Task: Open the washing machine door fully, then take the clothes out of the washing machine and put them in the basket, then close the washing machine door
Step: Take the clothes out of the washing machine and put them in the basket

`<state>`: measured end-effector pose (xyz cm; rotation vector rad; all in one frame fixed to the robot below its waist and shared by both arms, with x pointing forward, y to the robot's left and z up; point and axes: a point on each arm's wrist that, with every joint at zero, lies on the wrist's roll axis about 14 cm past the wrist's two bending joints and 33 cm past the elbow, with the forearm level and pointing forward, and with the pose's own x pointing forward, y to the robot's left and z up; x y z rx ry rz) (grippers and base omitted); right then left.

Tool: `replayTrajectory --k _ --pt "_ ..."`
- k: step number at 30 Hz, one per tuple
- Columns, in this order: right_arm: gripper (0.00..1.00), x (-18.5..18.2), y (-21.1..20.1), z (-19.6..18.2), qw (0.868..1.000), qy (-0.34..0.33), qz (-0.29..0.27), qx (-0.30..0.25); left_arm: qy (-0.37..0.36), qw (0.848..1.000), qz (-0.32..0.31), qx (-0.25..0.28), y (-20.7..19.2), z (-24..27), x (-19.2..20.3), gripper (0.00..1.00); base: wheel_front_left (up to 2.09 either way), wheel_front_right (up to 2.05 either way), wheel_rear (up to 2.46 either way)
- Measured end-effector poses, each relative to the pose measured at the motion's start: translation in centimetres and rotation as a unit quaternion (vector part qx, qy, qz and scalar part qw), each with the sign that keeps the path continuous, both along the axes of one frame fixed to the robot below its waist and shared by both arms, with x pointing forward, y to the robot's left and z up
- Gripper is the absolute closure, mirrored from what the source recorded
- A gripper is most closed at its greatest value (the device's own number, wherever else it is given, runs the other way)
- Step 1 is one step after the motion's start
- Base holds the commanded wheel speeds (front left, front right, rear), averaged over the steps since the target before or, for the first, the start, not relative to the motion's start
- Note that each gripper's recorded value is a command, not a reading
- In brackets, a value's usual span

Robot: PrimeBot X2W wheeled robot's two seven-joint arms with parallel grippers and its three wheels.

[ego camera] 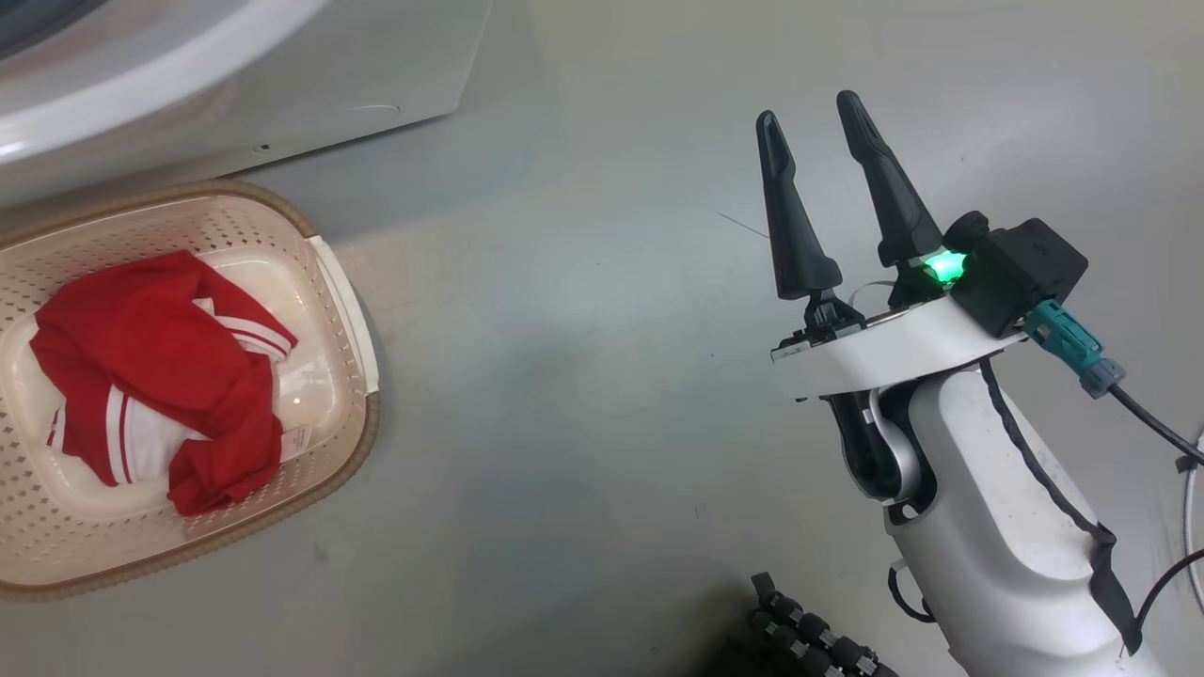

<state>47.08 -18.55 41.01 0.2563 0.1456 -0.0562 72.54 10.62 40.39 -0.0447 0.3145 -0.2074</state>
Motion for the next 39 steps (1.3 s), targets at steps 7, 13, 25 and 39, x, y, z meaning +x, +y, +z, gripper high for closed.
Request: replayTrajectory --k 7,13,25,39 --pt "0.00 0.5 0.7 0.4 1.000 -0.010 0.013 -0.011 -0.054 0.998 0.002 -0.027 -0.2 1.6 -2.1 1.00 0.00 0.00 0.00" --pt "0.00 0.8 1.3 0.7 0.999 -0.016 0.023 -0.014 -0.086 0.995 -0.002 -0.046 -0.8 2.4 -4.9 1.00 0.00 0.00 0.00" --pt "0.00 0.3 3.3 2.1 0.998 -0.033 0.055 -0.015 -0.157 0.985 0.019 -0.063 0.0 5.9 -10.8 1.00 0.00 0.00 0.00" --pt "0.00 -1.9 4.2 4.1 0.997 -0.046 0.062 -0.010 -0.273 0.959 0.029 -0.066 1.2 14.8 -16.3 1.00 0.00 0.00 0.00"
